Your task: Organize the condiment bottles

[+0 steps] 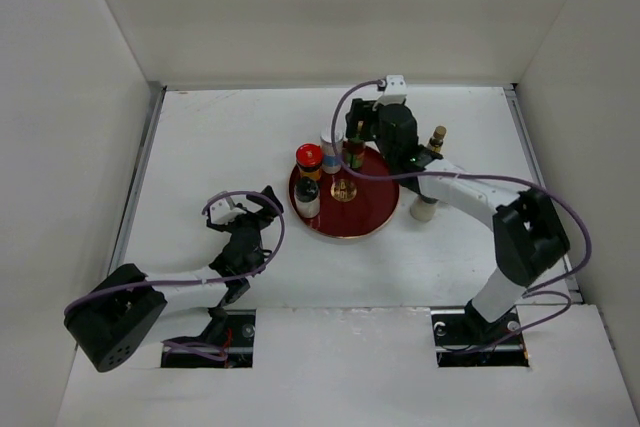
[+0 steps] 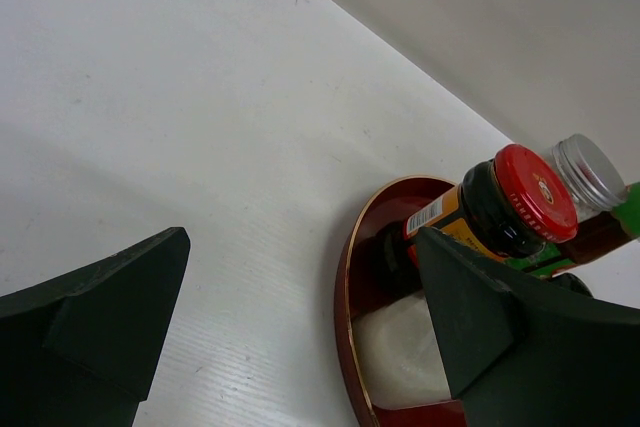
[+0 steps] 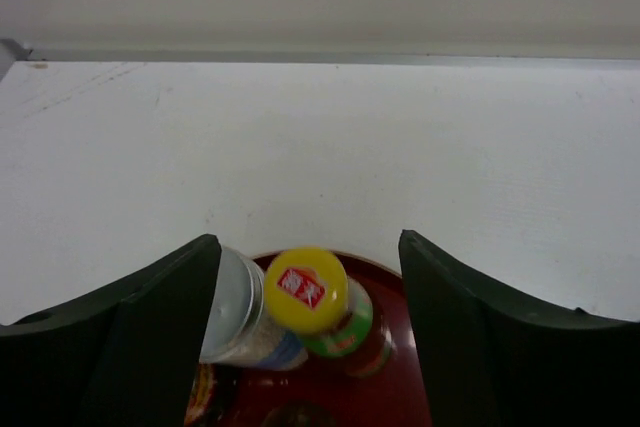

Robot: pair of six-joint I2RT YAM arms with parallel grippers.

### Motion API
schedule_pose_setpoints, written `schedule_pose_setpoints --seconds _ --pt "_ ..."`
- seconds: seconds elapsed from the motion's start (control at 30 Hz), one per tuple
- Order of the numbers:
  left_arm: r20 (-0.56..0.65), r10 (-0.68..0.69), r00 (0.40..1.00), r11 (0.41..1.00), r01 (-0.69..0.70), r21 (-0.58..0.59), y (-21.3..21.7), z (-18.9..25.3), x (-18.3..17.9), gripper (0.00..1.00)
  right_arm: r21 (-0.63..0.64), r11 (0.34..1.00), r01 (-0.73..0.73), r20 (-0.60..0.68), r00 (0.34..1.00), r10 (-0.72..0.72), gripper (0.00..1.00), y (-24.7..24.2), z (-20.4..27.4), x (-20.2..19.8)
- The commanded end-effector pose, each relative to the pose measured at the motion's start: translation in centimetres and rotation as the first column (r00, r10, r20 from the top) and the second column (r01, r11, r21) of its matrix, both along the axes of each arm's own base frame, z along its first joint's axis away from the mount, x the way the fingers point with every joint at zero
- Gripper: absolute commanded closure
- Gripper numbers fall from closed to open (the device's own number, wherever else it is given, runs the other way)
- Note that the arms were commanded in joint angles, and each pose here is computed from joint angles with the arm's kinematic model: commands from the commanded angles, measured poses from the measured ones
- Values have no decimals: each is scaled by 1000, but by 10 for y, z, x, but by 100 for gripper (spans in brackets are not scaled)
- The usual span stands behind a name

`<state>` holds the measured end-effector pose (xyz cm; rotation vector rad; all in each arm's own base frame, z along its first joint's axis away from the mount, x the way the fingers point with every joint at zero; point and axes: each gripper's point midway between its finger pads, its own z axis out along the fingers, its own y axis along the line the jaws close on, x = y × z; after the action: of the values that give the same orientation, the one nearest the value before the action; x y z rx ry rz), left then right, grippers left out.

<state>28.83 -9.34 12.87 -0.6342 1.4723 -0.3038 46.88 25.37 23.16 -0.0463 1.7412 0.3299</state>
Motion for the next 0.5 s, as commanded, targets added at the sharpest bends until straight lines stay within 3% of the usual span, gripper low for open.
schedule_pose_setpoints --seconds 0.0,0.1,0.27,0.47 --pt "45 0 999 999 3 -54 -2 12 3 0 119 993 25 143 989 -42 18 -22 71 -27" --pt "43 -11 999 998 13 -53 -5 12 4 0 137 983 120 131 982 -138 13 -69 67 -57" --pt "34 -20 999 999 22 -45 -8 10 6 0 101 925 366 -12 930 -366 2 -153 10 -111" --pt "28 -30 999 999 31 -40 -11 8 7 0 -7 882 470 -143 873 -466 0 -191 -38 -145"
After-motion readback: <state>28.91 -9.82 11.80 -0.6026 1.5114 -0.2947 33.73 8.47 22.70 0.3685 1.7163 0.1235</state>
